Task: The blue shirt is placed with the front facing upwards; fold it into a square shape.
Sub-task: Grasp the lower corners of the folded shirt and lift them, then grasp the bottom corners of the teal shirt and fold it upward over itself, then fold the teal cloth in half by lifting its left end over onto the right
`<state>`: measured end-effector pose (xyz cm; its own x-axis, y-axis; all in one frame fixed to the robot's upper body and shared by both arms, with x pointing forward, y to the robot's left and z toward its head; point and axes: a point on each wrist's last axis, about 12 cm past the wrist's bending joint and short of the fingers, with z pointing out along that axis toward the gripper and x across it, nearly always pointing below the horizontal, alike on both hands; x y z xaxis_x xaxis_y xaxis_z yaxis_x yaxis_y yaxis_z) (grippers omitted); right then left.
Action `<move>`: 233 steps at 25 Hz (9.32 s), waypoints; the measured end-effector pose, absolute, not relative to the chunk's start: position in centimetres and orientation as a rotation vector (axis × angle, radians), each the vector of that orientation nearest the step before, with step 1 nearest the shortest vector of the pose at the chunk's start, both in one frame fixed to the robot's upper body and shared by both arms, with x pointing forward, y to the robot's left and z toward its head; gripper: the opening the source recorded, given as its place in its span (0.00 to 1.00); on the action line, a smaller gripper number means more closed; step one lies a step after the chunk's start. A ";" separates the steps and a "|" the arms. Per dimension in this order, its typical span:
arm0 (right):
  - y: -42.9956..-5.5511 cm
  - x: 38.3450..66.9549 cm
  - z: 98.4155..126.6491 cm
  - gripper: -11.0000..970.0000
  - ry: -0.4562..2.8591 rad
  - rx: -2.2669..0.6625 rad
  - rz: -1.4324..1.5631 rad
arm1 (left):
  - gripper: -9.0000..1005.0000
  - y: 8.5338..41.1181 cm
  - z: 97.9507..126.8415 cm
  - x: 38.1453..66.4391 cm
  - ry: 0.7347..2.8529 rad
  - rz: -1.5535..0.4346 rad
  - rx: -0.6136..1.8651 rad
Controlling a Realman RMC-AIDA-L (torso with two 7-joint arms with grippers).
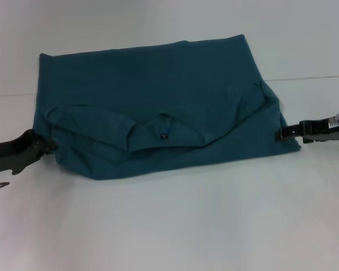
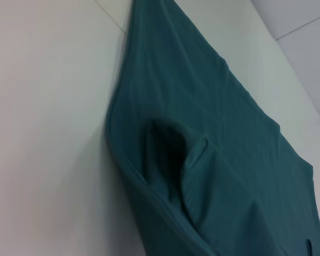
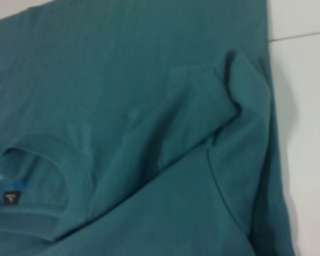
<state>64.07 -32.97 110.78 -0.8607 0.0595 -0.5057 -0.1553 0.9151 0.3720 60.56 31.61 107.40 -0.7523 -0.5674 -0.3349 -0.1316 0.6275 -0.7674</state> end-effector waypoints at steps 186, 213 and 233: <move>-30.0 68.3 112.3 0.05 2.354 -0.023 0.335 | 0.06 30.6 112.6 65.6 2.418 -0.792 -0.465; -29.8 69.1 113.0 0.07 2.318 -0.026 0.284 | 0.08 30.6 112.4 65.7 2.332 -0.838 -0.547; -34.9 68.9 117.2 0.65 2.301 0.065 0.398 | 0.58 32.6 111.7 64.4 2.188 -0.922 -0.656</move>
<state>68.90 -34.94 117.22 -0.6916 0.1694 -0.7022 -0.0763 0.9495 0.3042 64.43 32.62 111.65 -0.6526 -0.6555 -0.3801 -0.1854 0.6246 -0.7586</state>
